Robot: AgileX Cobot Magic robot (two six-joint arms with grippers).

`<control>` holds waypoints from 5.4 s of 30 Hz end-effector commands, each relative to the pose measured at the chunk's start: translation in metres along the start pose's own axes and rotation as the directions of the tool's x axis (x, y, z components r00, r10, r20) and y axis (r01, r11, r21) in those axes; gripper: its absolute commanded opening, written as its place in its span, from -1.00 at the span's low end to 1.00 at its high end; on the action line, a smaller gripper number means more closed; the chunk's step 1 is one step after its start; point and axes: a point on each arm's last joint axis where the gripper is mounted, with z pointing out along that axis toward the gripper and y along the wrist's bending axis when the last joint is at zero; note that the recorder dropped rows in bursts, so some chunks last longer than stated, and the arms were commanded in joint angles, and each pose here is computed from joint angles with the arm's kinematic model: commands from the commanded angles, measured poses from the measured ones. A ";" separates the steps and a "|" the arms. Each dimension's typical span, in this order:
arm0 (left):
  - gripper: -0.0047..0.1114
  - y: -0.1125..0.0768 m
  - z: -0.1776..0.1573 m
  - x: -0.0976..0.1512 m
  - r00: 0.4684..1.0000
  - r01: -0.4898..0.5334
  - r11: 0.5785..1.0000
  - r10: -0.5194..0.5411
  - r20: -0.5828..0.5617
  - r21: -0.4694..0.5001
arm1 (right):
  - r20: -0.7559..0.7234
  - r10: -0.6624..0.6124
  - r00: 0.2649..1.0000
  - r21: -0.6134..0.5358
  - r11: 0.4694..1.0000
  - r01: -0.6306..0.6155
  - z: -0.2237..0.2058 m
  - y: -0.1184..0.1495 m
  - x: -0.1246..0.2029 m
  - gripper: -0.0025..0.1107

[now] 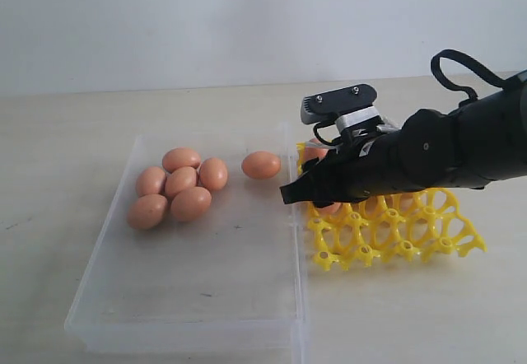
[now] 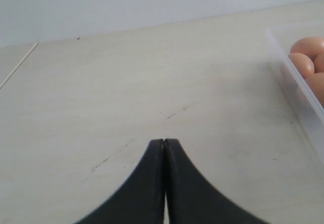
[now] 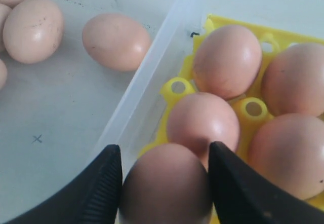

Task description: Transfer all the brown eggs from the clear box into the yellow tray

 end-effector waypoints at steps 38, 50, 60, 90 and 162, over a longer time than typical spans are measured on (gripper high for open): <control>-0.92 0.000 -0.001 -0.002 1.000 0.007 1.000 -0.007 0.016 -0.003 | -0.315 -0.200 0.928 -0.326 0.941 0.092 -0.046 0.083 -0.068 -0.35; -0.92 0.000 -0.001 -0.002 1.000 0.007 1.000 -0.007 0.016 -0.003 | -0.454 -0.343 0.822 -0.345 0.919 0.193 0.025 0.132 -0.082 -0.46; -0.92 0.000 -0.001 -0.002 1.000 0.007 1.000 -0.007 0.016 -0.003 | -0.463 -0.241 0.853 -0.272 0.955 0.122 0.055 0.146 -0.093 0.01; -0.92 0.000 -0.001 -0.002 1.000 0.007 1.000 -0.007 0.016 -0.003 | -0.411 -0.015 0.911 -0.197 0.978 -0.073 0.077 0.127 -0.107 0.14; -0.92 0.000 -0.001 -0.002 1.000 0.007 1.000 -0.007 0.016 -0.003 | -0.476 -0.261 0.840 -0.254 0.955 0.153 0.083 0.126 -0.039 -0.96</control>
